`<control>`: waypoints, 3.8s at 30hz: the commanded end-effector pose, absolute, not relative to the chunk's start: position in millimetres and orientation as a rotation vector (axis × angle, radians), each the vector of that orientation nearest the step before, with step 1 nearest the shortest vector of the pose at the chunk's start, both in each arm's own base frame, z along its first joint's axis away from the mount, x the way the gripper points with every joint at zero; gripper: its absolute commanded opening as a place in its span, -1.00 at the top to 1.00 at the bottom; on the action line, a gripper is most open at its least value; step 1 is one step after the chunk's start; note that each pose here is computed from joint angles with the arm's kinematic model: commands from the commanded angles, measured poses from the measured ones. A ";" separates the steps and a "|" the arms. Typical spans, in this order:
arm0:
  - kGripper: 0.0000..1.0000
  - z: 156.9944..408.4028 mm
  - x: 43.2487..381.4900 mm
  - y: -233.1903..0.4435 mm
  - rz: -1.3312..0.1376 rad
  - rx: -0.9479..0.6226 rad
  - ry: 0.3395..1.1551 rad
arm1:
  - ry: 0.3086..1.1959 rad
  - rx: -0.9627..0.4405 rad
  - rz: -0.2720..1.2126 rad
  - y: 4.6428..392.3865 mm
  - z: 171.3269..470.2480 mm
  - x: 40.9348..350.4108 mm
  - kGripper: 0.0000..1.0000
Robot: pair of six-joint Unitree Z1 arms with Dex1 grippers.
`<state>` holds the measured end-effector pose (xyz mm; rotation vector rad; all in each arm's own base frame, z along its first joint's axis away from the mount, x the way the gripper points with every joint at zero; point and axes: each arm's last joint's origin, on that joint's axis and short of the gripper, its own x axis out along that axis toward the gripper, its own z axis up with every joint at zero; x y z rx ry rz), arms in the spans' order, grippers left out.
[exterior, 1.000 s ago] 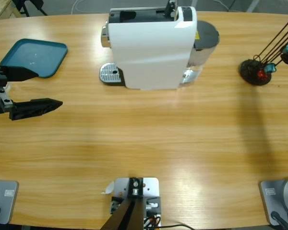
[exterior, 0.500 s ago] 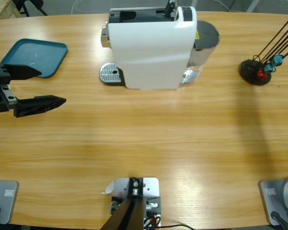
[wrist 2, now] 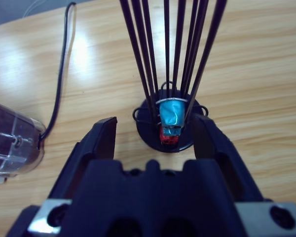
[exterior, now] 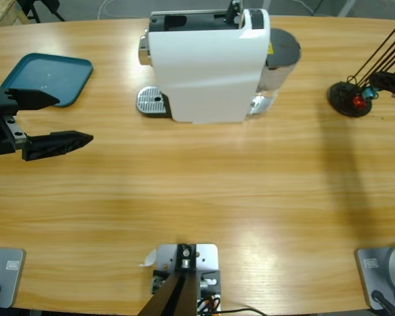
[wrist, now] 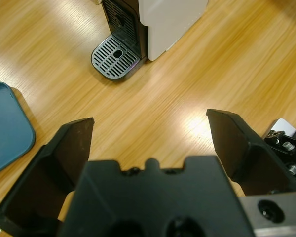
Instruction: Pour coffee
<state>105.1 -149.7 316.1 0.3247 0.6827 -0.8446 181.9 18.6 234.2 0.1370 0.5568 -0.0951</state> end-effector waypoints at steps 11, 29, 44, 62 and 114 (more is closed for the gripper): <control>-0.99 297.6 102.4 -149.9 -0.848 0.345 0.745 | 0.648 0.096 -0.138 20.3 207.2 196.4 0.40; -0.99 297.2 101.0 -147.9 -0.847 0.340 0.745 | 0.632 0.088 -0.174 16.5 207.5 201.4 0.81; -0.99 294.3 94.5 -137.8 -0.842 0.324 0.743 | 0.622 0.073 -0.163 16.5 208.5 200.2 1.00; -0.99 291.9 97.8 -143.1 -0.844 0.326 0.747 | 0.485 0.062 -0.172 13.3 249.6 178.0 1.00; -1.00 326.8 67.1 -105.1 -0.949 0.473 0.740 | 0.298 -0.678 0.984 302.4 357.5 195.9 1.00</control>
